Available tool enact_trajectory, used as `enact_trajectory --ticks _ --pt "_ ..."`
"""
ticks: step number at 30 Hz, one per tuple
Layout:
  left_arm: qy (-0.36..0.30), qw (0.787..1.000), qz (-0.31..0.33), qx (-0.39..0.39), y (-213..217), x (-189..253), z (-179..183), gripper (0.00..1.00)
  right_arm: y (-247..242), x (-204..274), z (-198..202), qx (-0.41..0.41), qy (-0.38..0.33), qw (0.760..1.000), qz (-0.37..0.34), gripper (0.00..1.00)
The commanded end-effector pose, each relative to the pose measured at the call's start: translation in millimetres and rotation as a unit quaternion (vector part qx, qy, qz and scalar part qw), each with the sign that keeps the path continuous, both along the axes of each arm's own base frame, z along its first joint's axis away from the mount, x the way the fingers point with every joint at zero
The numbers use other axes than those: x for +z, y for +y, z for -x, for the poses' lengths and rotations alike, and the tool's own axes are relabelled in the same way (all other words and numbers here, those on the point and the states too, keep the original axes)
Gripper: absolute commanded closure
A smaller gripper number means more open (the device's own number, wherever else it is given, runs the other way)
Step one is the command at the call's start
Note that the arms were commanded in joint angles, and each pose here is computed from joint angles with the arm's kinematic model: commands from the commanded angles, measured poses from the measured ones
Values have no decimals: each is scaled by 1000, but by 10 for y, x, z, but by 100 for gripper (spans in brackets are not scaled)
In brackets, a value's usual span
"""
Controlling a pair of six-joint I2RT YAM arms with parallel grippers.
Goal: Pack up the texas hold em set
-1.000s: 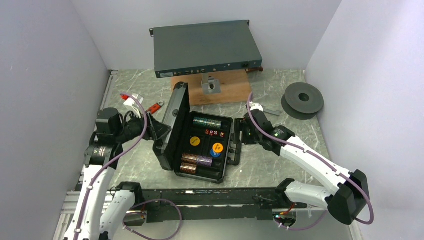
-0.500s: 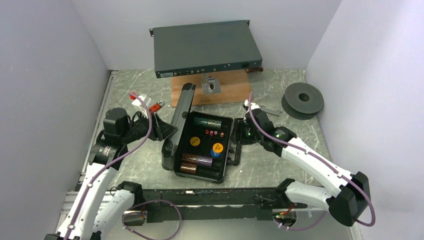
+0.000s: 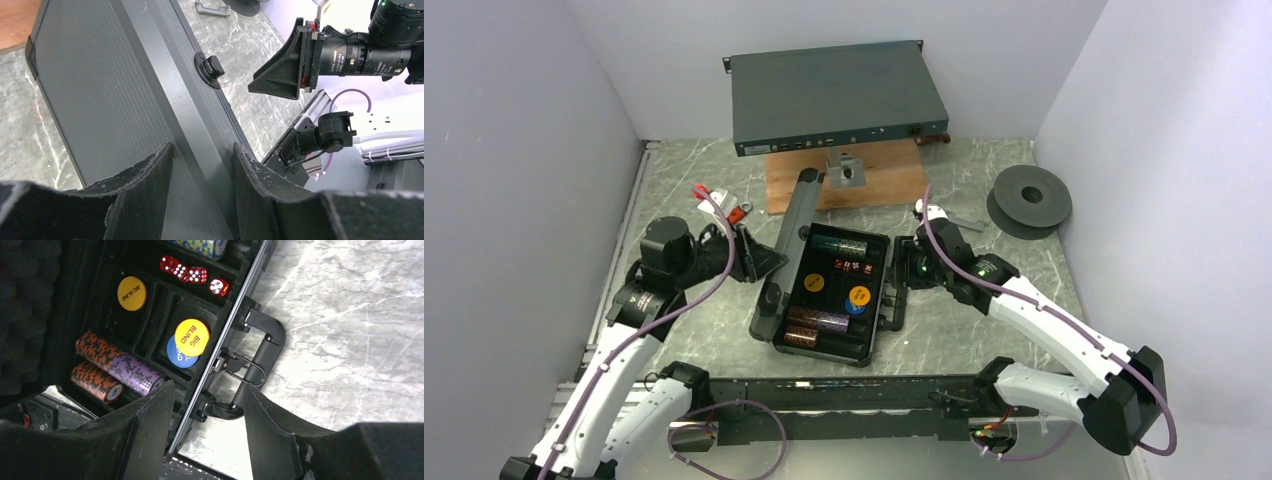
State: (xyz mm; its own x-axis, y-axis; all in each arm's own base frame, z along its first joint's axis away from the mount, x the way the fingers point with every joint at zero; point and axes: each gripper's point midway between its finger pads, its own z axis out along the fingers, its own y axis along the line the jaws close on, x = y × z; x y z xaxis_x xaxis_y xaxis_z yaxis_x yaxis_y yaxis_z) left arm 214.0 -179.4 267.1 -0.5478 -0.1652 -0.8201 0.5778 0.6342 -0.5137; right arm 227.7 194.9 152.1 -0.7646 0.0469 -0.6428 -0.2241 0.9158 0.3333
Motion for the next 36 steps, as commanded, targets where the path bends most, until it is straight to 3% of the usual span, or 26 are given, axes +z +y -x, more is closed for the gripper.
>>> enact_trajectory --ticks 1,7,17,28,36 --pt "44 997 -55 20 44 -407 -120 53 -142 128 -57 -26 -27 999 15 44" --pt "54 996 -68 -14 -128 -439 -118 47 -249 87 -24 -43 -27 998 27 43" --pt "49 993 -87 -60 -406 -360 -53 27 -325 5 -37 -68 -15 997 44 41" --pt "25 993 -70 -86 -473 -70 5 22 -306 -152 -59 -81 9 995 52 38" --pt "5 994 -42 -98 -520 276 93 17 -311 -167 -82 -87 12 994 59 28"
